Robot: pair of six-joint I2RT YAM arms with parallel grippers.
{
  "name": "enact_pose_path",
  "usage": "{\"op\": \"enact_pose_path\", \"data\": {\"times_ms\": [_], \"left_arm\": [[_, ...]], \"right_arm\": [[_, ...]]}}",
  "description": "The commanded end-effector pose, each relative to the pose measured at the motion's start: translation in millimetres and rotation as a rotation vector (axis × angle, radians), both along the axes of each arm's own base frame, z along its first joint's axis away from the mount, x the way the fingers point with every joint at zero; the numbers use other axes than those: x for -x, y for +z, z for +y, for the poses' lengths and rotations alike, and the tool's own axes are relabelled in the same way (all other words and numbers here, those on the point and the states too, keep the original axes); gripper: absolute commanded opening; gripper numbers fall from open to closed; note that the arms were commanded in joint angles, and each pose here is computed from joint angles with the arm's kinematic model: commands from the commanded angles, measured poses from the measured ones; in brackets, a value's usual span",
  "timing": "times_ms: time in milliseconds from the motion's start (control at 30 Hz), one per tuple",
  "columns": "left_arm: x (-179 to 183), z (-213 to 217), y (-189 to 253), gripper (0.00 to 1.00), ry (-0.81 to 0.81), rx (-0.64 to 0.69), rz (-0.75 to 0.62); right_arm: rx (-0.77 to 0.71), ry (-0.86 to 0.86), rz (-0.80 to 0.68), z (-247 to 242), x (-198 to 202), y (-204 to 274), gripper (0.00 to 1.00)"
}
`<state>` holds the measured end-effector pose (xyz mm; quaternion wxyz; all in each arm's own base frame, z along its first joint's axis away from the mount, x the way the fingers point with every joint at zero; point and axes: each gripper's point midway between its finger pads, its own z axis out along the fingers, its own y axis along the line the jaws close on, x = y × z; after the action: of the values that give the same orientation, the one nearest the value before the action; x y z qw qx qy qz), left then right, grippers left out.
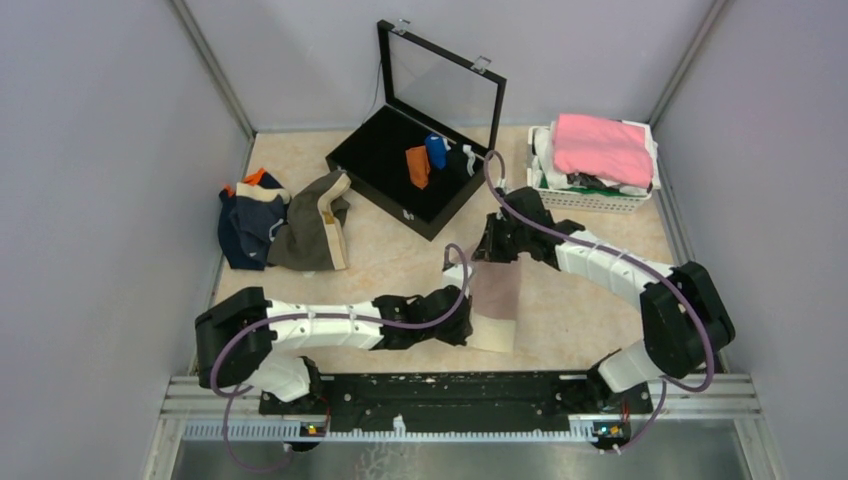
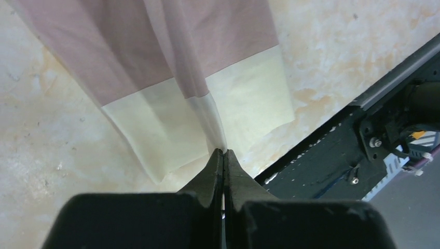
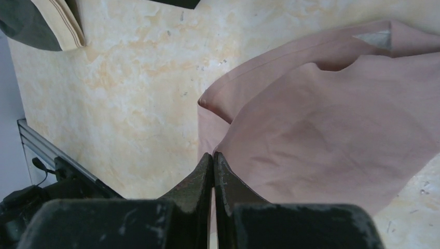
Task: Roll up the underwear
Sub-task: Fold the underwear at the center of the board.
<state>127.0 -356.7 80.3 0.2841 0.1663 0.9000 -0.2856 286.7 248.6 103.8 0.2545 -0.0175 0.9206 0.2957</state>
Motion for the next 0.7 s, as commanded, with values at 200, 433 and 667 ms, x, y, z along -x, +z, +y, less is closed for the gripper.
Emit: {"op": "enact_pose_path", "data": {"times_ms": [200, 433, 667], "left_arm": [[8.2, 22.3, -17.7, 0.00, 0.095, 0.037, 0.058], [7.6, 31.5, -28.5, 0.00, 0.126, 0.015, 0.062], [7.1, 37.3, -35.2, 0.00, 0.143, -0.004, 0.064]], "right_arm": [[-0.055, 0.052, -0.084, 36.5, -22.0, 12.6, 0.00], [-0.060, 0.080, -0.052, 48.9, -23.2, -4.6, 0.00], [-0.066, 0.100, -0.032, 59.0, -24.3, -17.3, 0.00]]}}
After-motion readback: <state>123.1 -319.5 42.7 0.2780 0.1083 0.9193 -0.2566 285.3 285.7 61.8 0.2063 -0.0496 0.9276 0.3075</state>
